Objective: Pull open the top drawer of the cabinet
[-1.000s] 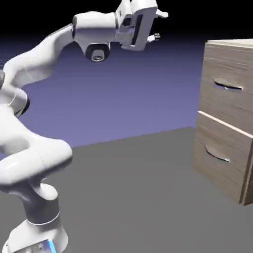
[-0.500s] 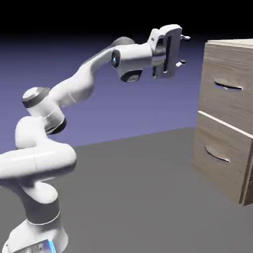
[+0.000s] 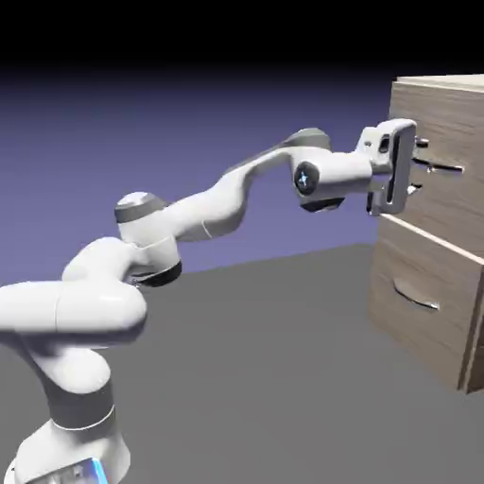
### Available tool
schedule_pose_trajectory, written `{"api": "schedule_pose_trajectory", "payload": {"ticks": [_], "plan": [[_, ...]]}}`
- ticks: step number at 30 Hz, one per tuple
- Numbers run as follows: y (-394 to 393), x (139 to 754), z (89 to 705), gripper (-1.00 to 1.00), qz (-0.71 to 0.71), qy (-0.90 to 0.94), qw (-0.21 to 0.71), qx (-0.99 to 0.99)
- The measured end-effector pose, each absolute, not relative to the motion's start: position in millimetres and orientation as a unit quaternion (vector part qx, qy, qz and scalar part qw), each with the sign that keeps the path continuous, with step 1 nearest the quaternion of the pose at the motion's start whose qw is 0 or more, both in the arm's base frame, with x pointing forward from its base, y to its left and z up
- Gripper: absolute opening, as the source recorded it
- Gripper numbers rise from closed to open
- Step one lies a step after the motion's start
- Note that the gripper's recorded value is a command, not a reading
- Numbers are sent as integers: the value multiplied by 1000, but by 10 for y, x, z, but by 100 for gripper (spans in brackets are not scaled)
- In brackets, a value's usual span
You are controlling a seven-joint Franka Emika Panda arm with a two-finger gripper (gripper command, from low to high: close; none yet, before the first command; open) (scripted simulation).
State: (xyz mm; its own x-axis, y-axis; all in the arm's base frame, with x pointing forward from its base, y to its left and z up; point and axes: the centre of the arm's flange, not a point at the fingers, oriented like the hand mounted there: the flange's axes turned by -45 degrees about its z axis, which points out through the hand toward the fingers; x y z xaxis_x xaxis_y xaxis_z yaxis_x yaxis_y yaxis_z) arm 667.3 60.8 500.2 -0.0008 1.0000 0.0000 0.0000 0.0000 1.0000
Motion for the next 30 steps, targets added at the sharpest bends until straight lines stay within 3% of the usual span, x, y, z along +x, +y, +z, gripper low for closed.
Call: {"api": "schedule_pose_trajectory", "payload": {"ticks": [12,28,29,30], "plan": [[607,5671,5002,-100,500,500,499,500],[606,3803,5001,-100,499,501,499,501],[606,3762,5001,100,499,501,499,501],[606,3761,5002,100,500,500,500,500]]}}
